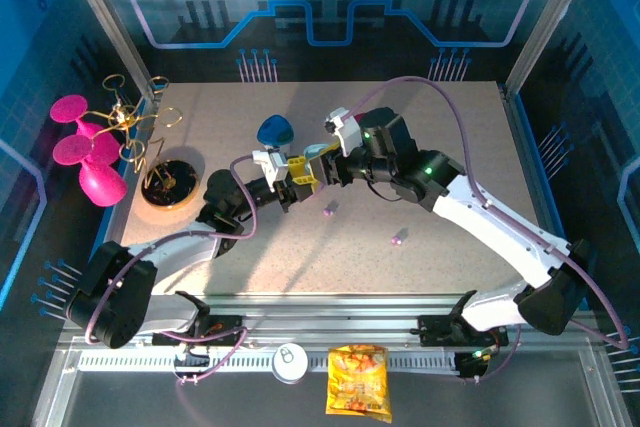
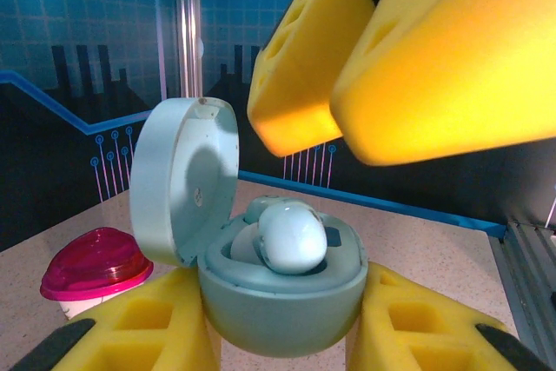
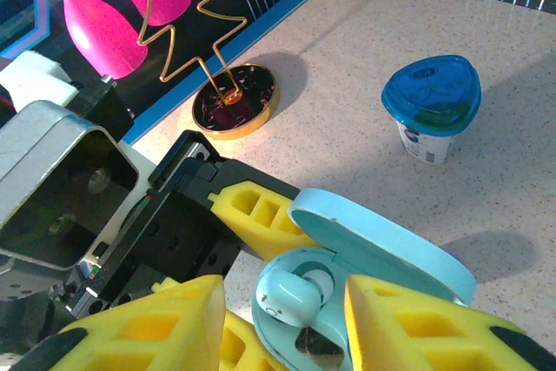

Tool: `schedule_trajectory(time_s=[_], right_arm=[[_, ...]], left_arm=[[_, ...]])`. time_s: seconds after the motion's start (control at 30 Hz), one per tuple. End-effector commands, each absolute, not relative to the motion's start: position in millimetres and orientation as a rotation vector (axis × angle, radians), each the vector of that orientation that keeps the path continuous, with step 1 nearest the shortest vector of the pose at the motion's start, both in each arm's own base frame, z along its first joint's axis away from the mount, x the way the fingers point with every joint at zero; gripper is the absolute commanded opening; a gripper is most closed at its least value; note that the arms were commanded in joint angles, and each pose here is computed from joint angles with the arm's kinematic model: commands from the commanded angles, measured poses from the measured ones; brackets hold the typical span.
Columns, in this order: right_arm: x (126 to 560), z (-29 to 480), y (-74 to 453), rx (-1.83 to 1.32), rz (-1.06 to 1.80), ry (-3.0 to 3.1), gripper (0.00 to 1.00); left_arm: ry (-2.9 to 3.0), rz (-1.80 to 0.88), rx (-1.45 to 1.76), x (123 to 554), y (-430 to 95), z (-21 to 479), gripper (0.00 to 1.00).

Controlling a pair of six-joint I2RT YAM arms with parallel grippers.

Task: Insert wireless bluetooth earbuds into charging case

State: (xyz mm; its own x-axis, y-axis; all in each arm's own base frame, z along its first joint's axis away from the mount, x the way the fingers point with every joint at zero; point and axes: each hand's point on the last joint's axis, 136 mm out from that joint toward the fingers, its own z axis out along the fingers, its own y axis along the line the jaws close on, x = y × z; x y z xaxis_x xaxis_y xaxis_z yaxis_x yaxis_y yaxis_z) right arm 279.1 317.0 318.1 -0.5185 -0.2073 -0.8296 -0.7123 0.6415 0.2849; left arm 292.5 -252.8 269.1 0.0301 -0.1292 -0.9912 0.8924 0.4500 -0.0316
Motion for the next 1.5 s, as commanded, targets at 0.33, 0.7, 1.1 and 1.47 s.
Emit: schedule_trajectory(time_s=[0.33,0.7,1.1,1.47], right_arm=[[268,324,323,-0.9,0.706,2.065,0.34],[280,312,329,-0.923,0.638,2.117,0.34],[283,299,317,-0.91,0.547,2.178,0.26],[284,299,312,-0.889,0.523,2.186,0.19]], left_arm=[[1.229,-0.895,0.795,292,-256,287,0.22],[1.232,-0.895,0.808,290,-258,286,0.22],[1.231,-0.876,0.808,289,-256,287,0.22],[1.228,-0.883,0.806,288,-256,289,0.22]])
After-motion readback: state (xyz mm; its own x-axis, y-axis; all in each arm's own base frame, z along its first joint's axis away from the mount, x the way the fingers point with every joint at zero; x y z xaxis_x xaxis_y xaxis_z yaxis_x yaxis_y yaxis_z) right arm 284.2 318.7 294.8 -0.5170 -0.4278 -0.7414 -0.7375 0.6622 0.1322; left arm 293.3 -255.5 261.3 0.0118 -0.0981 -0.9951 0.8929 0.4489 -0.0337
